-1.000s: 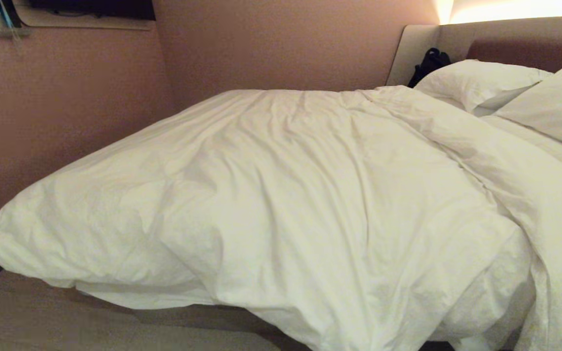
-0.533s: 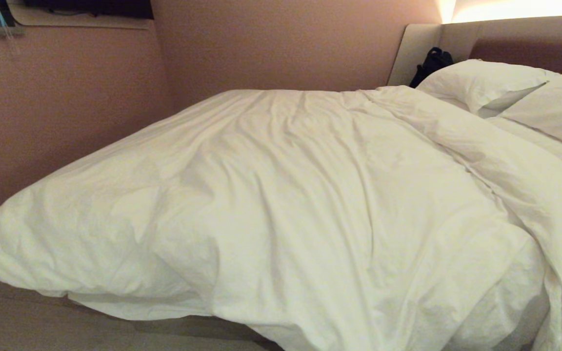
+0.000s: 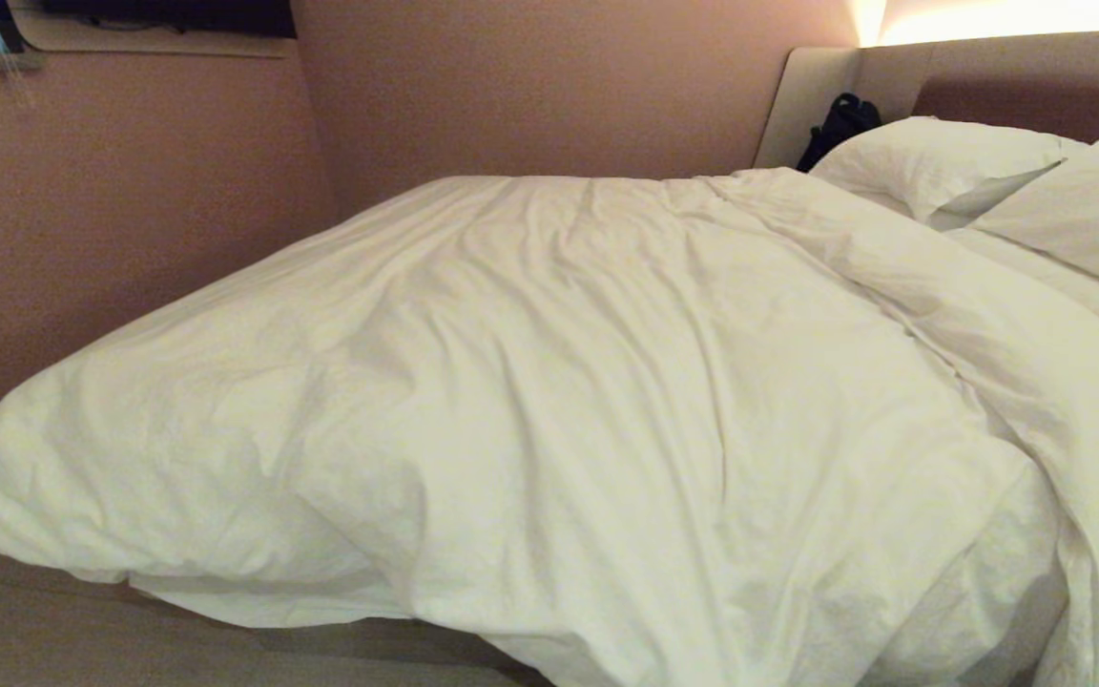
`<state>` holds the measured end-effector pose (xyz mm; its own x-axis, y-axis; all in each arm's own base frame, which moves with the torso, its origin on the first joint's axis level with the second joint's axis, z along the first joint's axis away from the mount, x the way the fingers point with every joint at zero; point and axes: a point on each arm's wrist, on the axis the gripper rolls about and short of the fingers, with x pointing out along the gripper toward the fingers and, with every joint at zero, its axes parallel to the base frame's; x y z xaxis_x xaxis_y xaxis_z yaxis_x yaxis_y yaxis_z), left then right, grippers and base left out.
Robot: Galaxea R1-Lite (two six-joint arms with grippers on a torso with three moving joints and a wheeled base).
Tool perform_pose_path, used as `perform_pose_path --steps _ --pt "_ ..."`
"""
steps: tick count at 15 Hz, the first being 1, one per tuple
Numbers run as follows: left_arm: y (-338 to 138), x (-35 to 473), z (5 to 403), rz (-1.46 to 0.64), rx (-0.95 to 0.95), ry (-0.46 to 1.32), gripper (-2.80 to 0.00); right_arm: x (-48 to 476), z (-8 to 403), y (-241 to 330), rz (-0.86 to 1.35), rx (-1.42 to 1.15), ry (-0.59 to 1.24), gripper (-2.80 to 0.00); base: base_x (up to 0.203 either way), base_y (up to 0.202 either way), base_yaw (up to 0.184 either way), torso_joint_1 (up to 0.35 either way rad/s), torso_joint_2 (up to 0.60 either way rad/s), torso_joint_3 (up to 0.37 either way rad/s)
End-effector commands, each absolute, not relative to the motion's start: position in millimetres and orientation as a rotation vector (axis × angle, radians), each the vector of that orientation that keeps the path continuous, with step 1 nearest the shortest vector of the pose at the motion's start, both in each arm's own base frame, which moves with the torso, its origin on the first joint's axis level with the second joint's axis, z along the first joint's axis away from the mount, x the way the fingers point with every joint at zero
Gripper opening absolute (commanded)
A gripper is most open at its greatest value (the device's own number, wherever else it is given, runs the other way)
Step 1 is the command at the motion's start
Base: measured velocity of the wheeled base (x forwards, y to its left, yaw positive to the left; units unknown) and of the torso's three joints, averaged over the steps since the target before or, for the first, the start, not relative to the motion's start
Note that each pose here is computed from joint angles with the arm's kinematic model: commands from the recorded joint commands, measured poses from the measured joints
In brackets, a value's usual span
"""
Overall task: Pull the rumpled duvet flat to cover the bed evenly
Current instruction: Flatten the corners of the folded blanket
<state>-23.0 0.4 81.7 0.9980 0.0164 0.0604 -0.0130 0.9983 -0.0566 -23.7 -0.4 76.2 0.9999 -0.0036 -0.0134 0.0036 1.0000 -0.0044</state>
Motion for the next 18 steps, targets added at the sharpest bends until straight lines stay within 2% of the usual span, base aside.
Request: perform_pose_path --steps 1,18 --pt "0.4 -23.0 81.8 0.015 -0.057 -0.062 -2.8 -23.6 76.0 -0.4 -0.003 -0.005 0.014 -2.8 0.0 0.0 0.0 0.0 0.0 0.0" --pt "0.4 -23.0 81.8 0.015 -0.059 -0.062 -2.8 -23.7 76.4 -0.4 -0.003 -0.005 0.012 -2.8 0.0 0.186 -0.001 0.003 0.0 0.001"
